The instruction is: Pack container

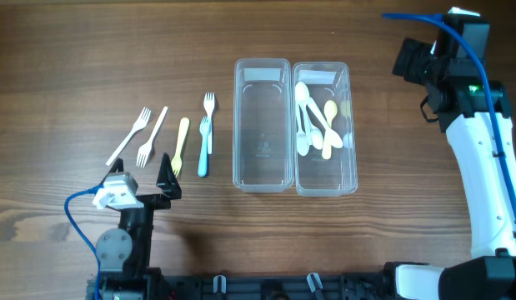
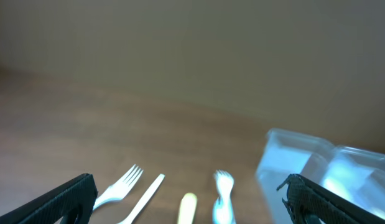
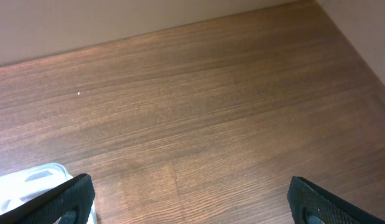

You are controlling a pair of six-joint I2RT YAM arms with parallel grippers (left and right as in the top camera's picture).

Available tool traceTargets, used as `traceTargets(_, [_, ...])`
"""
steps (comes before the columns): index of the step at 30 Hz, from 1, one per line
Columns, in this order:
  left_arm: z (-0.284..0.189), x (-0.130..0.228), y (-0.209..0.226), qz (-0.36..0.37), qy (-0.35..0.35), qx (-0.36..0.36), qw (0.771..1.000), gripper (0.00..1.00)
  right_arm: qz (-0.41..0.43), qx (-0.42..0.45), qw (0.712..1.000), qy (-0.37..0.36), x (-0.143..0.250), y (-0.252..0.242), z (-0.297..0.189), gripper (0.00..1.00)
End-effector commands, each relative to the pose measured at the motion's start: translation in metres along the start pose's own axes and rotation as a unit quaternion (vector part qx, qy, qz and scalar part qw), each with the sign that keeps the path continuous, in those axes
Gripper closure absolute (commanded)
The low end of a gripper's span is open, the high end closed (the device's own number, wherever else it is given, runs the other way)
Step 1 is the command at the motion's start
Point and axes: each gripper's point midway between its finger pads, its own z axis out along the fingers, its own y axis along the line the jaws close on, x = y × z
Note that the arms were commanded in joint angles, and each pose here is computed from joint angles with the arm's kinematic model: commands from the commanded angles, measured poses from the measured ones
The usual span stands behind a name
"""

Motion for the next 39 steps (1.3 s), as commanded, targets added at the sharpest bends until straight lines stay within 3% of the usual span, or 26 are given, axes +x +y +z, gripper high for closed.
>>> traceTargets(1, [-0.003, -0.019, -0.020, -0.030, -0.008, 0.047, 0.998, 0.00, -0.009, 0.002, 1.000, 0.000, -0.001, -0.001, 0.001, 0.00])
traceTargets(8, [0.015, -0.045, -0.011, -0.027, 0.112, -0.035, 0.993, 0.00, -0.009, 0.002, 1.000, 0.000, -0.001, -0.001, 0.001, 0.00])
traceTargets(15, [0.080, -0.069, -0.024, -0.022, 0.276, -0.070, 0.958, 0.00, -0.009, 0.002, 1.000, 0.000, -0.001, -0.001, 0.001, 0.00])
traceTargets(18, [0.105, -0.056, -0.022, -0.021, 0.330, -0.083, 0.940, 0.00, -0.009, 0.002, 1.000, 0.000, -0.001, -0.001, 0.001, 0.00])
traceTargets(25, [0.132, 0.035, -0.006, -0.024, 0.452, -0.103, 0.886, 0.00, -0.009, 0.002, 1.000, 0.000, -0.001, -0.001, 0.001, 0.00])
traceTargets(29, [0.136, 0.089, -0.003, -0.038, 0.517, -0.096, 0.850, 0.18, -0.009, 0.002, 1.000, 0.000, -0.001, -0.001, 0.001, 0.00])
traceTargets(31, [0.136, 0.108, -0.001, -0.042, 0.538, -0.096, 0.837, 0.22, -0.009, 0.002, 1.000, 0.000, -0.001, -0.001, 0.001, 0.00])
traceTargets(33, [0.135, 0.124, 0.000, -0.042, 0.555, -0.097, 0.825, 0.36, -0.009, 0.002, 1.000, 0.000, -0.001, -0.001, 0.001, 0.00])
traceTargets(34, [0.134, 0.131, 0.000, -0.036, 0.563, -0.093, 0.820, 0.44, -0.009, 0.002, 1.000, 0.000, -0.001, -0.001, 0.001, 0.00])
traceTargets(37, [0.132, 0.148, -0.004, -0.006, 0.582, -0.071, 0.810, 0.56, -0.009, 0.002, 1.000, 0.000, -0.001, -0.001, 0.001, 0.00])
traceTargets(39, [0.132, 0.154, -0.009, 0.011, 0.588, -0.057, 0.807, 0.59, -0.009, 0.002, 1.000, 0.000, -0.001, -0.001, 0.001, 0.00])
